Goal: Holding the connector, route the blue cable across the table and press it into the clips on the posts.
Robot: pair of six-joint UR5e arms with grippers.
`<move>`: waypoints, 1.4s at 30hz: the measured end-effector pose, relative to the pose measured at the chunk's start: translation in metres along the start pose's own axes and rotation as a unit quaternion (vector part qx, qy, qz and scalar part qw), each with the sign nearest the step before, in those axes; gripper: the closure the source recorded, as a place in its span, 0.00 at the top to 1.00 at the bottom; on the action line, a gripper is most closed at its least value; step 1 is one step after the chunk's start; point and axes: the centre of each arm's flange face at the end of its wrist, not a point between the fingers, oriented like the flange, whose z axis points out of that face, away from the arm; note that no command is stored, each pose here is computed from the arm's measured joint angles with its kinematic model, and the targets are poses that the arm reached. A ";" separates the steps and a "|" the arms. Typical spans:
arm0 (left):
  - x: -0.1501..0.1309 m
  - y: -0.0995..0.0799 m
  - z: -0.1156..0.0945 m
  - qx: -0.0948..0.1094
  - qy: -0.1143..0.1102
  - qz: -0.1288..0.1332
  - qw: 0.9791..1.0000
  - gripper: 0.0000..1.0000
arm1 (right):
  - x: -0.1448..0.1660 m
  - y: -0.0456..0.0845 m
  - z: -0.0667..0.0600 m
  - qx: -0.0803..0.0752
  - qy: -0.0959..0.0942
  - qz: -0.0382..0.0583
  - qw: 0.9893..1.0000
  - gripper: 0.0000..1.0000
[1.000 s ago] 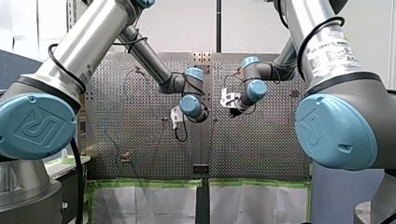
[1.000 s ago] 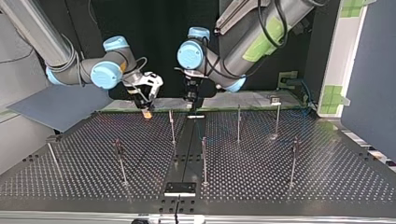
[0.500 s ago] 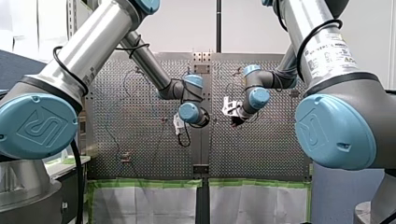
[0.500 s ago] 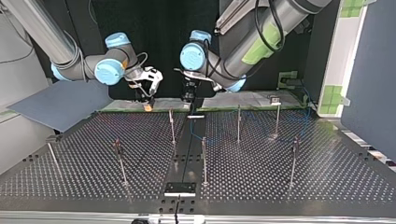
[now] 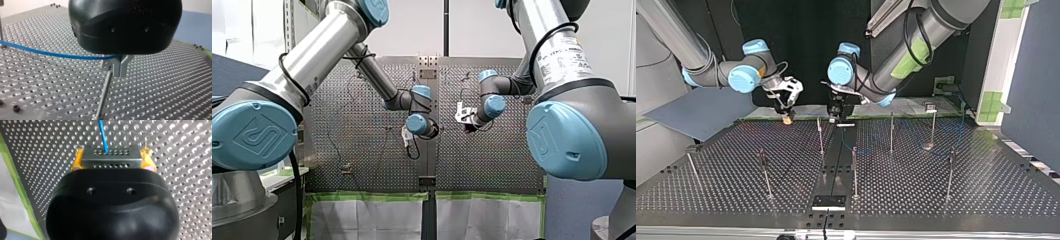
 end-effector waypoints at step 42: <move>-0.042 0.051 0.067 -0.065 -0.033 -0.002 0.997 0.00 | 0.035 0.056 0.026 -0.030 0.067 -0.013 0.997 0.00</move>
